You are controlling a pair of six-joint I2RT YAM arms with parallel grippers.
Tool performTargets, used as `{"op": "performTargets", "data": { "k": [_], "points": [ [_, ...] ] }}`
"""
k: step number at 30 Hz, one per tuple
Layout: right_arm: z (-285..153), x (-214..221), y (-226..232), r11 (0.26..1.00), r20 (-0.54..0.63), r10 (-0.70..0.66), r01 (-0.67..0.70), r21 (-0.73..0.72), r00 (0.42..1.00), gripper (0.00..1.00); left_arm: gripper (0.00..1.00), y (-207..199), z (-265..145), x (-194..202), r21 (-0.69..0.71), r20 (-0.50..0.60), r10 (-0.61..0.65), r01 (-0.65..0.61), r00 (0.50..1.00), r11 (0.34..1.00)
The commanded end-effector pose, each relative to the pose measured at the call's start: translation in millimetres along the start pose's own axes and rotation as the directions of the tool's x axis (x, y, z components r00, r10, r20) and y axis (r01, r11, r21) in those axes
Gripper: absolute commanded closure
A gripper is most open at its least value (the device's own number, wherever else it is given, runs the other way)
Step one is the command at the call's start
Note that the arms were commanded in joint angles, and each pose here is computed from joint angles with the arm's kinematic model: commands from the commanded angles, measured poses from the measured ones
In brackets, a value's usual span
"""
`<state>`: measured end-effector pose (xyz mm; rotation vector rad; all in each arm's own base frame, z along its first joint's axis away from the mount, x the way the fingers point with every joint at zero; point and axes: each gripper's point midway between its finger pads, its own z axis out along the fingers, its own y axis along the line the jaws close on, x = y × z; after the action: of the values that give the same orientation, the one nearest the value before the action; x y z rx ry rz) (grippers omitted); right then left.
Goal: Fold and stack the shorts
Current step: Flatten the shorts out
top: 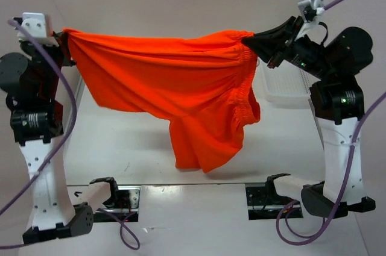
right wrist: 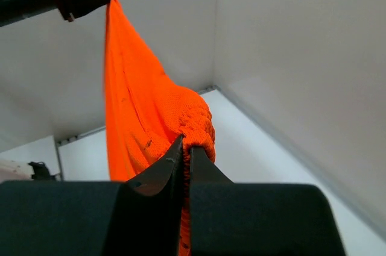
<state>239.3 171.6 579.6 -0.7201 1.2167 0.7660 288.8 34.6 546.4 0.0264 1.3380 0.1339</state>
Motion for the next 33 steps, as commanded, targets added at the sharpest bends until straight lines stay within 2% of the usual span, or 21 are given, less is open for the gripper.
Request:
{"op": "performTargets", "data": {
  "k": [1, 2, 4, 6, 7, 10, 11, 14, 15, 17, 18, 20, 21, 25, 26, 28, 29, 30, 32, 33],
  "points": [
    [19.9, 24.3, -17.1, 0.989, -0.008, 0.144, -0.144, -0.016, 0.99, 1.0, 1.0, -1.2, 30.9, 16.1, 0.033, -0.023, 0.003, -0.003, 1.0, 0.999],
    [24.4, 34.8, -22.9, 0.985, -0.021, 0.171, -0.171, -0.012, 0.985, 1.0, 1.0, -4.4, 37.0, 23.2, 0.054, -0.04, 0.001, 0.001, 0.999, 0.999],
    [39.2, 85.3, -45.5, 0.966, -0.088, 0.259, -0.258, 0.014, 0.962, 1.0, 1.0, -20.8, 58.6, 67.2, 0.152, -0.137, -0.012, 0.033, 0.99, 0.988],
    [48.2, 114.6, -62.5, 0.949, -0.116, 0.316, -0.312, 0.054, 0.942, 1.0, 1.0, -28.3, 70.7, 87.5, 0.196, -0.178, -0.018, 0.054, 0.984, 0.979],
    [52.4, 137.0, -70.2, 0.937, -0.145, 0.349, -0.342, 0.069, 0.926, 1.0, 1.0, -35.5, 83.4, 114.4, 0.218, -0.237, -0.025, 0.078, 0.971, 0.973],
    [63.9, 204.1, -98.6, 0.89, -0.222, 0.454, -0.427, 0.159, 0.863, 1.0, 1.0, -43.1, 100.6, 177.6, 0.206, -0.358, -0.032, 0.113, 0.933, 0.972],
    [68.6, 230.2, -111.3, 0.879, -0.244, 0.474, -0.437, 0.193, 0.846, 1.0, 1.0, -45.5, 100.3, 207.3, 0.204, -0.404, -0.035, 0.127, 0.914, 0.971],
    [73.5, 292.3, -134.1, 0.843, -0.292, 0.532, -0.464, 0.273, 0.794, 1.0, 1.0, -49.4, 104.9, 263.3, 0.198, -0.491, -0.039, 0.155, 0.87, 0.968],
    [75.3, 305.5, -144.2, 0.834, -0.291, 0.541, -0.458, 0.308, 0.789, 1.0, 1.0, -51.7, 105.2, 292.4, 0.193, -0.541, -0.041, 0.171, 0.84, 0.966],
    [76.1, 352.5, -158.2, 0.802, -0.33, 0.586, -0.47, 0.368, 0.74, 1.0, 1.0, -49.4, 112.5, 311.4, 0.176, -0.555, -0.041, 0.166, 0.831, 0.97],
    [80.5, 356.4, -168.3, 0.806, -0.328, 0.576, -0.452, 0.382, 0.749, 1.0, 1.0, -50.6, 116.6, 332.2, 0.173, -0.583, -0.042, 0.175, 0.811, 0.969],
    [86.5, 374.9, -180.1, 0.795, -0.337, 0.59, -0.454, 0.403, 0.734, 1.0, 1.0, -48.3, 126.9, 344.4, 0.162, -0.585, -0.042, 0.167, 0.81, 0.973],
    [93.4, 390.0, -194.2, 0.792, -0.342, 0.59, -0.441, 0.422, 0.732, 1.0, 1.0, -47.4, 131.2, 361.9, 0.151, -0.607, -0.043, 0.168, 0.793, 0.974],
    [110.7, 418.4, -231.2, 0.774, -0.334, 0.595, -0.411, 0.481, 0.731, 1.0, 1.0, -46.7, 154.3, 383.8, 0.137, -0.599, -0.038, 0.149, 0.8, 0.979],
    [119.7, 408.2, -244.5, 0.783, -0.311, 0.571, -0.39, 0.485, 0.76, 1.0, 1.0, -48.6, 162.3, 394.3, 0.131, -0.606, -0.034, 0.142, 0.795, 0.981],
    [117.7, 436.0, -266.7, 0.752, -0.315, 0.58, -0.344, 0.562, 0.752, 1.0, 1.0, -45.5, 174.2, 401.4, 0.118, -0.598, -0.034, 0.13, 0.801, 0.984],
    [124.4, 424.6, -279.9, 0.753, -0.29, 0.554, -0.32, 0.575, 0.781, 1.0, 1.0, -46.6, 177.3, 418.0, 0.117, -0.619, -0.034, 0.135, 0.785, 0.984],
    [123.6, 440.3, -288.5, 0.738, -0.292, 0.56, -0.307, 0.602, 0.775, 1.0, 1.0, -43.6, 189.4, 411.2, 0.111, -0.595, -0.034, 0.124, 0.803, 0.986],
    [124.1, 435.6, -311.9, 0.706, -0.259, 0.531, -0.253, 0.661, 0.807, 1.0, 1.0, -47.9, 198.4, 426.2, 0.112, -0.604, -0.03, 0.122, 0.797, 0.986],
    [121.4, 451.3, -317.3, 0.689, -0.266, 0.542, -0.241, 0.683, 0.797, 0.95, 0.95, -53.1, 207.9, 419.8, 0.123, -0.586, -0.026, 0.121, 0.81, 0.985]
  ]
}}
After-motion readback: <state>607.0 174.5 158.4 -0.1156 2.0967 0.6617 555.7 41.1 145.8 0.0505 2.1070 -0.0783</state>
